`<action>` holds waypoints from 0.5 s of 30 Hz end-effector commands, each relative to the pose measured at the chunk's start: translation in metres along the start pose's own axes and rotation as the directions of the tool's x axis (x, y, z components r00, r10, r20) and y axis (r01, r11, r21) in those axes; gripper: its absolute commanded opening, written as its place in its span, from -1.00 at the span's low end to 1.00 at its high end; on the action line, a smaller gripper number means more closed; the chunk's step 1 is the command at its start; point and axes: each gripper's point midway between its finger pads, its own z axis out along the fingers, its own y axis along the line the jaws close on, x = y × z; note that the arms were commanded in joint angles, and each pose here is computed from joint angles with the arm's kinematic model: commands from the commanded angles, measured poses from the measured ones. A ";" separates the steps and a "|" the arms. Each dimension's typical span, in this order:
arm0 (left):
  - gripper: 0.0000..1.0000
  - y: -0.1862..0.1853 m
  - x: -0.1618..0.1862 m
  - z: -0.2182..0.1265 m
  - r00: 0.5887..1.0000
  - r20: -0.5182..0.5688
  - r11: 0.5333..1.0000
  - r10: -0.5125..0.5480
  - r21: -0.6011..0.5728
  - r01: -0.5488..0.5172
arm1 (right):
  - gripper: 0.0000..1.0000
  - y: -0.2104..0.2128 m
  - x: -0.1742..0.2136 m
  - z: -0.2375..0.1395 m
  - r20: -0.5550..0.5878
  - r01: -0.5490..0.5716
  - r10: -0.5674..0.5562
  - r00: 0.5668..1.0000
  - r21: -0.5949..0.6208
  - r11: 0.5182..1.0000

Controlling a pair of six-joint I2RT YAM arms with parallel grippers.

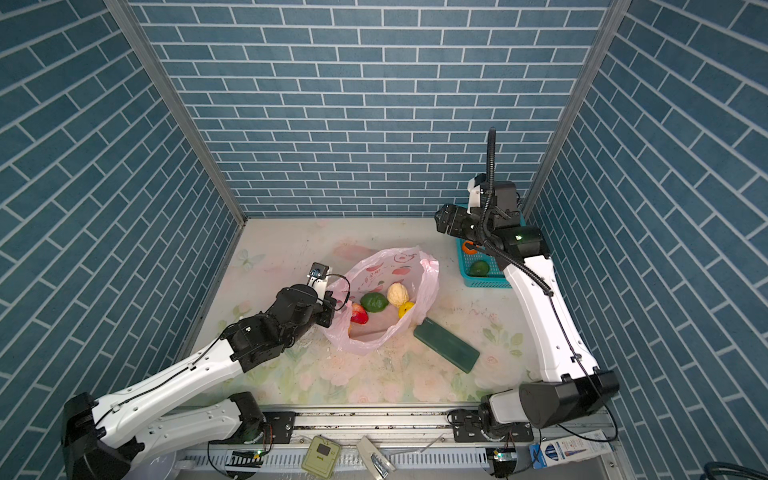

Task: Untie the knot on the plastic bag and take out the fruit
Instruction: 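Move the right gripper back into the bag above the remaining fruit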

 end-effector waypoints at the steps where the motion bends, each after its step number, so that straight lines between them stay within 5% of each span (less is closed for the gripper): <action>1: -1.00 0.001 0.006 0.001 1.000 -0.015 1.000 -0.005 0.002 0.005 | 0.77 0.038 0.014 -0.021 -0.070 0.051 -0.057 0.996 -0.078 0.996; 15: -1.00 0.008 0.006 -0.002 1.000 -0.012 1.000 -0.006 -0.029 0.006 | 0.75 0.174 0.101 -0.003 -0.258 0.235 -0.329 0.908 -0.336 0.912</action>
